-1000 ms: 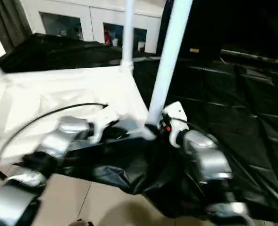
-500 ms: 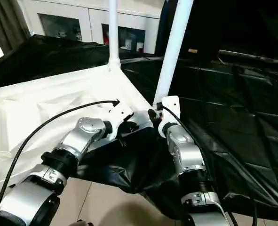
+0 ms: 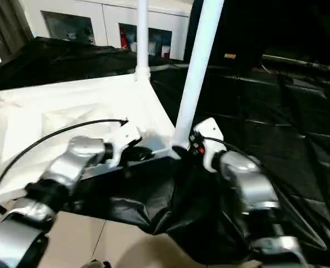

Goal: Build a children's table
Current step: Rotate leg to tighten

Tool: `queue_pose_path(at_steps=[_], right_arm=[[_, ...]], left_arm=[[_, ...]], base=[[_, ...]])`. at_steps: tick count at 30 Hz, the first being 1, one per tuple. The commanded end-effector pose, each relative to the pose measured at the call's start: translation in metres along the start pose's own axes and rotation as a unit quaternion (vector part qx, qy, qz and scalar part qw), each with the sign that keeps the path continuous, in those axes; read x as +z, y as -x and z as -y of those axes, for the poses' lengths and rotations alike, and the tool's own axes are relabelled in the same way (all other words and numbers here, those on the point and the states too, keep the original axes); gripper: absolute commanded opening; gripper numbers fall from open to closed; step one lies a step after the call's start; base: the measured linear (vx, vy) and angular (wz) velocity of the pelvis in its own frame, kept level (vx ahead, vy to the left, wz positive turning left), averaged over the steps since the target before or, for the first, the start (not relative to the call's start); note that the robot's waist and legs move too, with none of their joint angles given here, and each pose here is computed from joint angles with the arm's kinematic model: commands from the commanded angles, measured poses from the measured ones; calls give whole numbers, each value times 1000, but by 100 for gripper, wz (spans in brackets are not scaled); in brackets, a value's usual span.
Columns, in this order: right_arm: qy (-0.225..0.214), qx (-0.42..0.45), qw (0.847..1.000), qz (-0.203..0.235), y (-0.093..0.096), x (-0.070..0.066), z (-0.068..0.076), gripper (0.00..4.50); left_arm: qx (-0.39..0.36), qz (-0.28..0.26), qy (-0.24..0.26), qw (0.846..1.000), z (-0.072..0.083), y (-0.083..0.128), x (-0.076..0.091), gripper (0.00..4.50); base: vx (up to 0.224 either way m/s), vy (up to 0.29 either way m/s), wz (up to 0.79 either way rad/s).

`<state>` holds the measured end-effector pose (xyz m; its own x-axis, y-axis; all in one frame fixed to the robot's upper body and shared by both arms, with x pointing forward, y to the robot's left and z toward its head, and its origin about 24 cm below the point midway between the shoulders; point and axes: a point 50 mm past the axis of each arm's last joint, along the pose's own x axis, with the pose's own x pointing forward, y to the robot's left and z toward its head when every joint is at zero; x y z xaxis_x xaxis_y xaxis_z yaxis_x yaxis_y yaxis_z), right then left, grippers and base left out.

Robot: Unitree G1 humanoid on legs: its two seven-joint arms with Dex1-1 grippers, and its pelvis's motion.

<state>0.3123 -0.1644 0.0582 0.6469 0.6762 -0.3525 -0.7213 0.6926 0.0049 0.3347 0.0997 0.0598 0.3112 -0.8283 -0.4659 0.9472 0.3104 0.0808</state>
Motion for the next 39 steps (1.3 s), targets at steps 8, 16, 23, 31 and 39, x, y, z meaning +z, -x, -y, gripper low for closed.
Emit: queue_pose_path(at_steps=[8,16,23,31,39], right_arm=[[7,129,992,-18,12,-9,-17,309],[18,174,984,-21,13,-8,-23,309],[19,194,980,-27,14,-11,-27,266],[18,206,978,-35,14,-14,-30,247],[-3,106,994,-17,1,-22,-23,245]], left_arm=[[-143,21,-5,990,24,12,-5,0],[-163,26,-8,986,31,12,-4,0],[-167,24,-8,986,33,12,-5,0],[-157,23,-6,987,34,13,-6,0],[-24,4,16,1000,15,0,-7,0]], base=[[0,0,0],[0,0,0],[0,0,0],[0,0,0],[0,0,0]])
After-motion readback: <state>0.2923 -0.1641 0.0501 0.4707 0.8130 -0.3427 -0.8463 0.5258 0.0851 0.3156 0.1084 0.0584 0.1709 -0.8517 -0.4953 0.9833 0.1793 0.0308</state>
